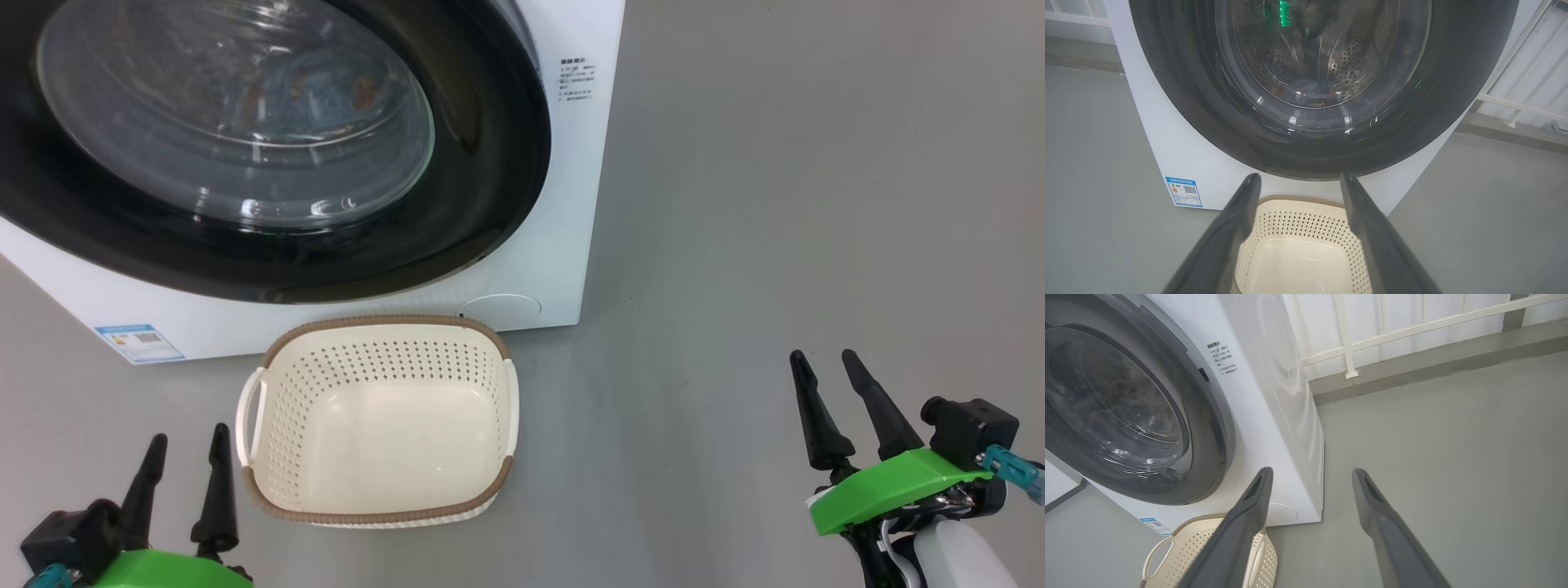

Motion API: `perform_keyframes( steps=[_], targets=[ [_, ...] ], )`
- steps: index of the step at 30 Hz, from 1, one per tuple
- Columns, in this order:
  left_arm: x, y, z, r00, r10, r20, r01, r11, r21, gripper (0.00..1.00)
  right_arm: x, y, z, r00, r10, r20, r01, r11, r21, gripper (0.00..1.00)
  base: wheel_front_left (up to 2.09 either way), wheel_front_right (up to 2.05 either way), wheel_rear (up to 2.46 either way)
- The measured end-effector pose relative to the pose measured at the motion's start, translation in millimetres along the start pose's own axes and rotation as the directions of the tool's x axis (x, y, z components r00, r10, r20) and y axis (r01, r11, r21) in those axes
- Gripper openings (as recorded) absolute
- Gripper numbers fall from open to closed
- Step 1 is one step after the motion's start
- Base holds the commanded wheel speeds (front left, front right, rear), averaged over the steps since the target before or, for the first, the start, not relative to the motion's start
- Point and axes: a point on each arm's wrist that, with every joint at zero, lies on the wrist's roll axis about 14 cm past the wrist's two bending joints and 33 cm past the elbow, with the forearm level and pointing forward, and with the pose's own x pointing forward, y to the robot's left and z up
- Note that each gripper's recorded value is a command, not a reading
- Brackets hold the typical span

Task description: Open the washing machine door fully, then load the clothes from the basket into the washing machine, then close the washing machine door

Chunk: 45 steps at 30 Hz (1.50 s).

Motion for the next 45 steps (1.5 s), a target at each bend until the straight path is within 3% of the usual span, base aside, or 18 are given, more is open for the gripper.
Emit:
perform_keyframes(
  steps=[2, 3, 12, 29, 45],
  targets=[
    [0, 0, 0, 1.0, -0.001, 0.001, 0.001, 1.0, 0.001, 1.0, -1, 0, 1, 1.0, -0.001, 0.002, 0.001, 1.0, 0.0, 1.0, 0.0, 0.0, 0.0],
    [0, 0, 1, 1.0, -0.002, 0.002, 0.002, 1.0, 0.001, 0.0, -1, 0, 1, 1.0, -0.002, 0.003, 0.002, 1.0, 0.001, 0.0, 0.0, 0.0, 0.0],
    [-12, -10, -35, 0.995, 0.019, -0.094, -0.027, 0.997, -0.077, 0.0, -18, -4, -37, 0.993, -0.047, -0.105, 0.052, 0.997, 0.054, 0.0, 0.0, 0.0, 0.0],
    [-15, -4, -30, 0.994, 0.059, -0.097, -0.078, 0.973, -0.215, 0.0, -17, -4, -29, 0.993, -0.068, -0.096, 0.086, 0.976, 0.198, 0.0, 0.0, 0.0, 0.0],
    [-18, 2, -25, 0.991, 0.095, -0.095, -0.123, 0.924, -0.362, 0.0, -16, -5, -21, 0.993, -0.086, -0.085, 0.11, 0.933, 0.342, 0.0, 0.0, 0.0, 0.0]
  ],
)
